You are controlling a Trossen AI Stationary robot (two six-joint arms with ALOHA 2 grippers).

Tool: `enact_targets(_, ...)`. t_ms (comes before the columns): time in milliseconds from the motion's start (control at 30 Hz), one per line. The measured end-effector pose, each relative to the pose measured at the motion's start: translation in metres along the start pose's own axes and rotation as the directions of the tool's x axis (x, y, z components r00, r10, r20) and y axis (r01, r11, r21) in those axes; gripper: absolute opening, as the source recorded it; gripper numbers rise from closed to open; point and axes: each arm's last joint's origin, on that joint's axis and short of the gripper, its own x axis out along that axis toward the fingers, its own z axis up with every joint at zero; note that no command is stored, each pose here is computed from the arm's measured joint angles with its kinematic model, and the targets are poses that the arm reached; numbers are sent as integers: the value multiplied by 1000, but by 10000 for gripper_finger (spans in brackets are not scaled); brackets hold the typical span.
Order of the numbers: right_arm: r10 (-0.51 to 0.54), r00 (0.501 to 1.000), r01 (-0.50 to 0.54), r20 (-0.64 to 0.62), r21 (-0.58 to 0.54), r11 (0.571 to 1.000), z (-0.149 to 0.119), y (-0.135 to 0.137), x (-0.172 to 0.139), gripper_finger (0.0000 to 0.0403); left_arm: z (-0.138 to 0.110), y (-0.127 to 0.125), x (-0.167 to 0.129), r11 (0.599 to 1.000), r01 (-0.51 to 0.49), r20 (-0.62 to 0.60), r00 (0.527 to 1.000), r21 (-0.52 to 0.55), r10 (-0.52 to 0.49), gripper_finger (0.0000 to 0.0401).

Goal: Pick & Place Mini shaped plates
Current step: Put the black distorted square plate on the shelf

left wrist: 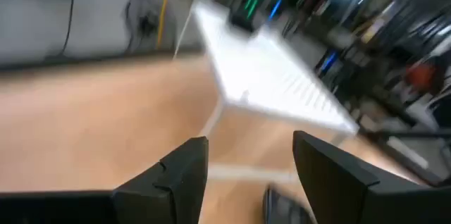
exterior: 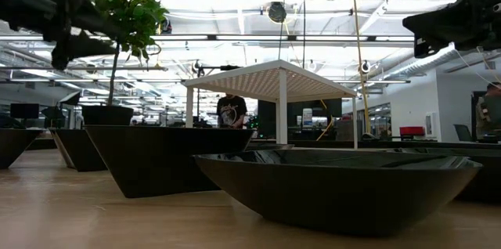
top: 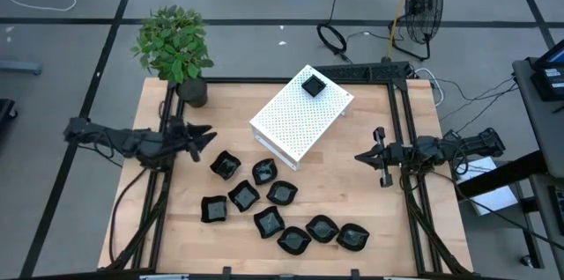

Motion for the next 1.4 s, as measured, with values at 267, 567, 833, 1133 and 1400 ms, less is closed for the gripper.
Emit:
enact_targets(267,-1,1000,1,2,0,1000,0,0,0,0,-26,-13,35,959,-275,-551,792,63,264,211)
enact_targets(567,-1,1000,1,5,1,1000,0,0,0,0,-59,-17,63,919,-335,-705,599,208,379,211)
enact_targets(833,-2,1000,2,7,1,1000,1,0,0,0,-65,-16,65,909,-354,-730,557,221,395,211)
enact_targets(1133,-2,1000,2,7,1,1000,1,0,0,0,-61,-15,64,905,-343,-683,599,252,417,207)
enact_targets(1400,-2,1000,2,7,1,1000,1,0,0,0,-61,-15,64,906,-315,-677,604,283,421,74)
